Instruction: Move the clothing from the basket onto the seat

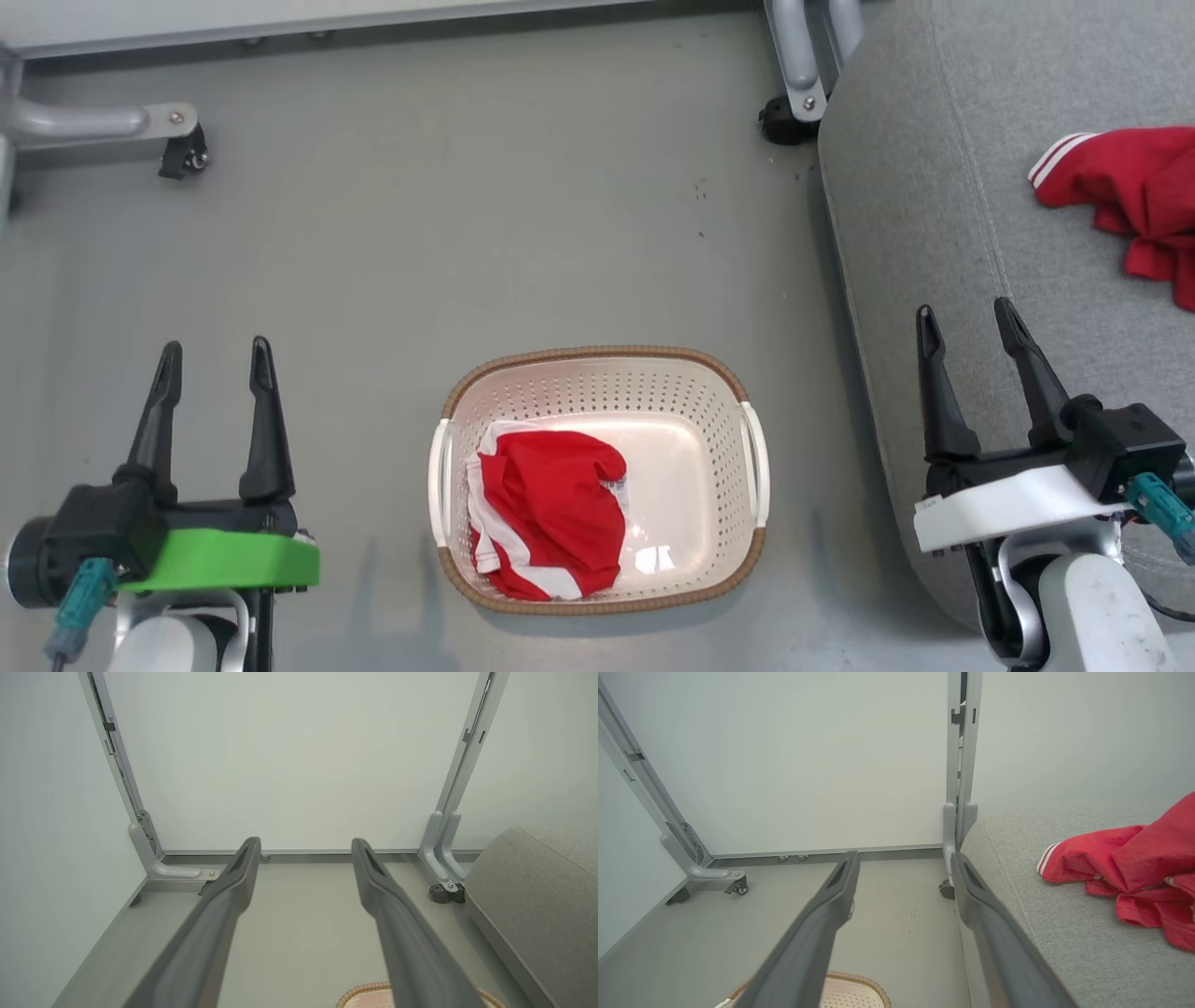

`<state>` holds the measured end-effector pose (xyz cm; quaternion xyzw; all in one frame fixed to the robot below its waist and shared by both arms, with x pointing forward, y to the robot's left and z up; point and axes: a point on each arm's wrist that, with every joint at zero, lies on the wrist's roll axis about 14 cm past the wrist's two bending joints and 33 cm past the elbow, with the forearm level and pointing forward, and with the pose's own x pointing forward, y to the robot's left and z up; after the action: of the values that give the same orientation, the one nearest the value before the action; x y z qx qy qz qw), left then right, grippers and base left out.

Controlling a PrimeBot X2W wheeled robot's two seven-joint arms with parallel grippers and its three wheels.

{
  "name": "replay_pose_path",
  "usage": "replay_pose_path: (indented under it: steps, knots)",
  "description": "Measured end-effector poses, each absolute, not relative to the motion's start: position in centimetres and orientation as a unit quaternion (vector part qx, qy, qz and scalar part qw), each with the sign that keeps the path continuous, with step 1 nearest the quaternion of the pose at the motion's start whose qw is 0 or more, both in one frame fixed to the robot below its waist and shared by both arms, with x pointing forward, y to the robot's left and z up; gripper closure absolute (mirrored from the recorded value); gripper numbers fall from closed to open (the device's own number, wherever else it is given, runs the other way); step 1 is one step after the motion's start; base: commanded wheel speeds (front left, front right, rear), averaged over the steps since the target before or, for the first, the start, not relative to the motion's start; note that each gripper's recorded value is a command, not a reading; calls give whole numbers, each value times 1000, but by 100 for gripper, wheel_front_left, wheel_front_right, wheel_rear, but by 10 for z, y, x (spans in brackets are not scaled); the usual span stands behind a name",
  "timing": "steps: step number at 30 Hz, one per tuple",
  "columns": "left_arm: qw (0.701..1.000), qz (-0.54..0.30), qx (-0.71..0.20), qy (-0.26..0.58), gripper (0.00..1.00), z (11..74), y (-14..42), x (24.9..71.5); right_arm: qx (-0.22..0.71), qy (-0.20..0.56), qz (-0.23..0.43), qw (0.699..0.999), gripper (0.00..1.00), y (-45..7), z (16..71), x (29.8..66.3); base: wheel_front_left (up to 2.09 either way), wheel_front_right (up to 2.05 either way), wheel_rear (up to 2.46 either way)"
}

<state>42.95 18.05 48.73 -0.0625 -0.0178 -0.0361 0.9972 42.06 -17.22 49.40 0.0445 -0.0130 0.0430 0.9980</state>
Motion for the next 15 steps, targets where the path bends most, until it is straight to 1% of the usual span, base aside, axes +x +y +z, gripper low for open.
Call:
replay_pose_path:
  steps: [8, 15]
  knots:
    - [998, -42, -46, -7, 0, 486, 182, 397, 49, -12, 59, 997, 0, -161, 504, 400, 0, 0, 0]
    - [998, -46, -47, -1, 0, 483, 178, 380, 53, -7, 62, 997, 0, -159, 508, 383, 0, 0, 0]
